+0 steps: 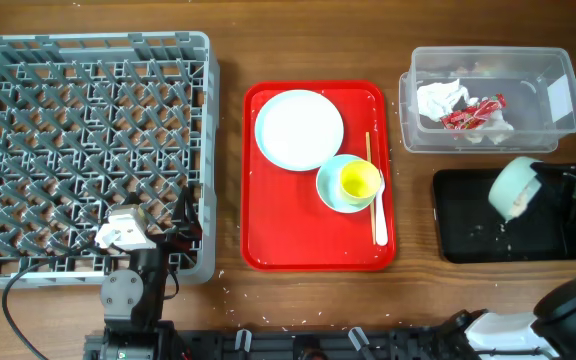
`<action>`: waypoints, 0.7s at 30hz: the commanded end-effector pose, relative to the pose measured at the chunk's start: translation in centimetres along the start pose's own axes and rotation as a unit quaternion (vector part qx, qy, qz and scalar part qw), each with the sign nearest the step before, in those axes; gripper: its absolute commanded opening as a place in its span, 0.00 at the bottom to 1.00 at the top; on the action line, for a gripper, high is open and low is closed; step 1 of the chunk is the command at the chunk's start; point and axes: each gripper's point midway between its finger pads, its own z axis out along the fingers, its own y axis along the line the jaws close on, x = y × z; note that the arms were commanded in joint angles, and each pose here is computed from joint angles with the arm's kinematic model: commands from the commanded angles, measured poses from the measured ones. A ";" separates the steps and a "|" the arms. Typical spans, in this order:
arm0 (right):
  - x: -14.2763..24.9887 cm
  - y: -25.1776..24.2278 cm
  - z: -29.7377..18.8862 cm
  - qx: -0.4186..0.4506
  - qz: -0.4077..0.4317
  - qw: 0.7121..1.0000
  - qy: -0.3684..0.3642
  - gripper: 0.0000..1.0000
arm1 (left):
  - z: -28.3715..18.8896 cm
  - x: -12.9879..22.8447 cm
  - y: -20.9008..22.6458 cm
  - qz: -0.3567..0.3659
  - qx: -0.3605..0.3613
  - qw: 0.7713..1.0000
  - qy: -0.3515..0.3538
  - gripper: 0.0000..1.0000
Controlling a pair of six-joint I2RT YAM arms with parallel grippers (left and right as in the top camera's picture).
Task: Sort waste into correct bins and load items into the dishwasher rack
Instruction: 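Carry the rice bowl right and tip the rice onto the black tray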
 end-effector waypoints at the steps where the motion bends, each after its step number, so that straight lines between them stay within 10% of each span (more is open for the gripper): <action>1: -1.3 -0.9 -1.3 -0.046 0.020 0.998 -0.041 0.04 | 0.0 0.1 0.0 -0.006 -0.001 1.000 0.000 1.00; 21: -0.9 2.2 -3.1 -0.296 0.028 0.954 -0.045 0.05 | 0.0 0.1 0.0 -0.006 -0.001 1.000 0.000 1.00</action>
